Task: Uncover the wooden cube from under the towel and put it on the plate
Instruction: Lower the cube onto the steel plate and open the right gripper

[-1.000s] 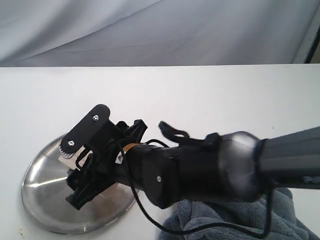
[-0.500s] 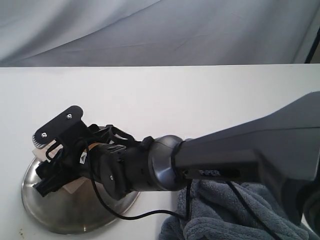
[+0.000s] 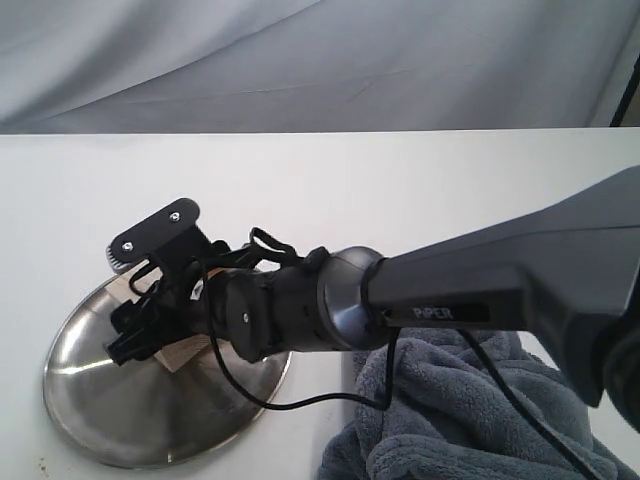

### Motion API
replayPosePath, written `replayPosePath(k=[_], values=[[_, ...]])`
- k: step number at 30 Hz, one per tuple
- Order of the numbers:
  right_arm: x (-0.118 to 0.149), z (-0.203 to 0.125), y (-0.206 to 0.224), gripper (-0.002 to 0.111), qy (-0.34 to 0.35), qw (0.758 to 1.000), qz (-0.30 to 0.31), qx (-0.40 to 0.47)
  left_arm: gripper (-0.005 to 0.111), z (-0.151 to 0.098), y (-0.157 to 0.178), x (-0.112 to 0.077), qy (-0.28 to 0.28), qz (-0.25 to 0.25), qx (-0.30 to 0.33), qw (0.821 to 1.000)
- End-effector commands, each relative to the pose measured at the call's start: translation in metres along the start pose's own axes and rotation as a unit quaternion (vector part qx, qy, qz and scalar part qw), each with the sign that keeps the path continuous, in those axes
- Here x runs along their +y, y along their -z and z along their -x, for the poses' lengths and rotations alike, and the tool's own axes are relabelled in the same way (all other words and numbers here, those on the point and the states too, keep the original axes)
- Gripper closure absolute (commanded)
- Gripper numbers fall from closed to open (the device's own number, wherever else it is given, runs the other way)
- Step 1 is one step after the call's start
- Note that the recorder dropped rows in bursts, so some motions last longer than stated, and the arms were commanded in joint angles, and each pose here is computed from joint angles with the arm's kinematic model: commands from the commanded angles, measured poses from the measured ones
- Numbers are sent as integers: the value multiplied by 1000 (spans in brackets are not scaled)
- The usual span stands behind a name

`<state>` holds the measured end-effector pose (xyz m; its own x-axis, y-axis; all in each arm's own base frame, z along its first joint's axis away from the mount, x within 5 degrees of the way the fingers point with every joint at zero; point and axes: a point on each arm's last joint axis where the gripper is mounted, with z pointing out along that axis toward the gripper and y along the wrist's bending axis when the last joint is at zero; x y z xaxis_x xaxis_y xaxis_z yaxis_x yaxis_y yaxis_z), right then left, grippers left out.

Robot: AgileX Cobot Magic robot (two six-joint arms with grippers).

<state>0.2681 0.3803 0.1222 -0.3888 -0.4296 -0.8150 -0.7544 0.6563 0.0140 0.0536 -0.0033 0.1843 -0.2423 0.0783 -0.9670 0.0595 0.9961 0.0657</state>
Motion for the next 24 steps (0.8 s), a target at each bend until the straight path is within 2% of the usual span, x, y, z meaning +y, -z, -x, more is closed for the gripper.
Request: replayPosePath(k=[1, 19, 22, 24], values=[[-4, 10, 4, 108, -14, 1000, -6, -14, 105, 0, 0, 0, 2, 1, -6, 1000], [-1, 6, 4, 108, -13, 1000, 8, 9, 105, 0, 0, 0, 2, 1, -6, 1000], [-1, 5, 4, 103, -12, 1000, 10, 12, 105, 0, 0, 0, 2, 1, -6, 1000], [0, 4, 4, 96, -12, 1000, 13, 18, 105, 0, 0, 0, 2, 1, -6, 1000]])
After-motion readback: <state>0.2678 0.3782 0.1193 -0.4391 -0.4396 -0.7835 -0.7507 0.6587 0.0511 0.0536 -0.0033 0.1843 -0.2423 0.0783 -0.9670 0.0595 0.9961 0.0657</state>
